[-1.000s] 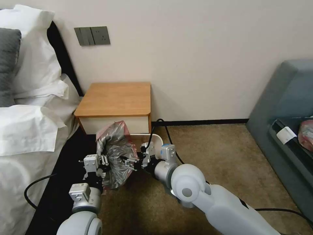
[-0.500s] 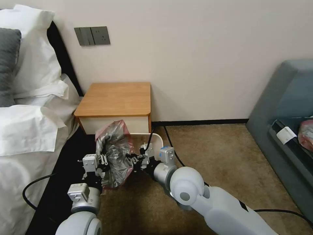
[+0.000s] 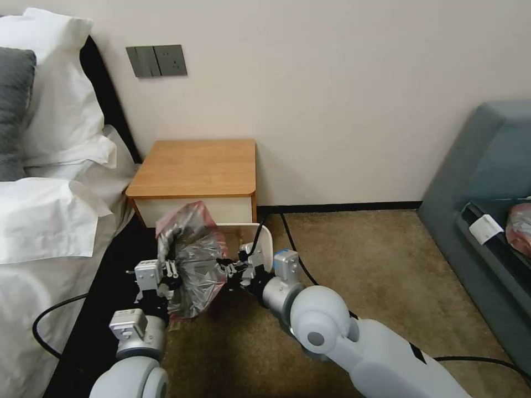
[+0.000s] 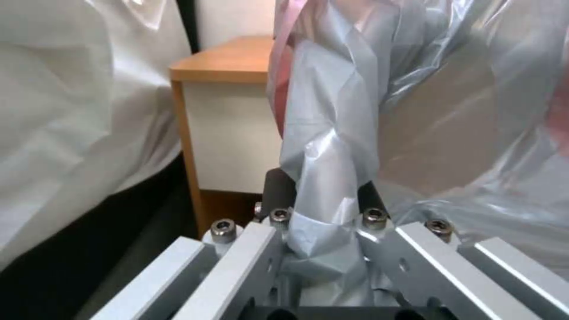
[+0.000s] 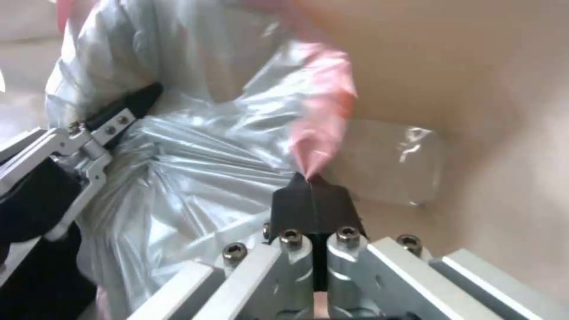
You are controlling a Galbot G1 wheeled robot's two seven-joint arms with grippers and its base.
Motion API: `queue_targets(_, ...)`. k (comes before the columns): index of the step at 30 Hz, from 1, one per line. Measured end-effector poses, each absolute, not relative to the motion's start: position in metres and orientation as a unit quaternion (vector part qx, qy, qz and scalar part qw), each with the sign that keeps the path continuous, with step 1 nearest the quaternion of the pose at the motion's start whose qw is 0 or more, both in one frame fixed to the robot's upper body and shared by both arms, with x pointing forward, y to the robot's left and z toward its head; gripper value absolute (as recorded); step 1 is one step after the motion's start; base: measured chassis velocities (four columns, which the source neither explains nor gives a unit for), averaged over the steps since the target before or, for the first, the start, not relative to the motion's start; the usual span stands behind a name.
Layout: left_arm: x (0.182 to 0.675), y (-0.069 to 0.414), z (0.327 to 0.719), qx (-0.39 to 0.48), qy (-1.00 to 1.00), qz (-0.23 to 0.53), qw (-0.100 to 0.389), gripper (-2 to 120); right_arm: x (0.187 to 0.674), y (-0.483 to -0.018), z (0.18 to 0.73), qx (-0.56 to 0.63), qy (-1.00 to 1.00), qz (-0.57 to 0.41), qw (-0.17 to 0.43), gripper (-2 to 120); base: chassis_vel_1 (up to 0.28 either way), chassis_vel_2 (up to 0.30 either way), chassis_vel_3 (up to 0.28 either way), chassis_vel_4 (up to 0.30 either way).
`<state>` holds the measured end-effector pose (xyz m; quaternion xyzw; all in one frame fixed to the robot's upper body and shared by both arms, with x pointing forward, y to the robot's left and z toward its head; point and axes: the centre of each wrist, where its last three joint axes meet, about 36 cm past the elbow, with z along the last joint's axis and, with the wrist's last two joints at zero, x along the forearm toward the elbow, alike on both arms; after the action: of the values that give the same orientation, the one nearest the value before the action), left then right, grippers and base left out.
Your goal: Pick up the garbage bag from the table and place it over the trash can.
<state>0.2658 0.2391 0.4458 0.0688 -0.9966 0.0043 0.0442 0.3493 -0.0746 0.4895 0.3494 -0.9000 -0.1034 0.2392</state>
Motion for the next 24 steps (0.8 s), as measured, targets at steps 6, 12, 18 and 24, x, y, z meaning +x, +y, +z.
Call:
queue_targets(6, 0.267, 0.241, 0.446, 0.074, -0.996, 0.008, 0.043, 5, 0.344, -0.084, 0.497, 0.342, -0.906, -0.105, 0.225, 0, 0.000, 0.000, 0.000, 0.000)
queue_targets(12, 0.267, 0.243, 0.446, 0.077, -0.996, 0.008, 0.043, 5, 0.341, -0.087, 0.498, 0.338, -0.910, -0.101, 0.218, 0, 0.000, 0.000, 0.000, 0.000)
queue_targets(18, 0.267, 0.248, 0.448, 0.082, -0.996, 0.009, 0.042, 5, 0.336, -0.092, 0.501, 0.334, -0.915, -0.096, 0.204, 0, 0.000, 0.000, 0.000, 0.000)
queue_targets(24, 0.267, 0.250, 0.450, 0.085, -0.995, 0.014, 0.040, 5, 0.332, -0.104, 0.500, 0.325, -0.922, -0.084, 0.194, 0, 0.000, 0.000, 0.000, 0.000)
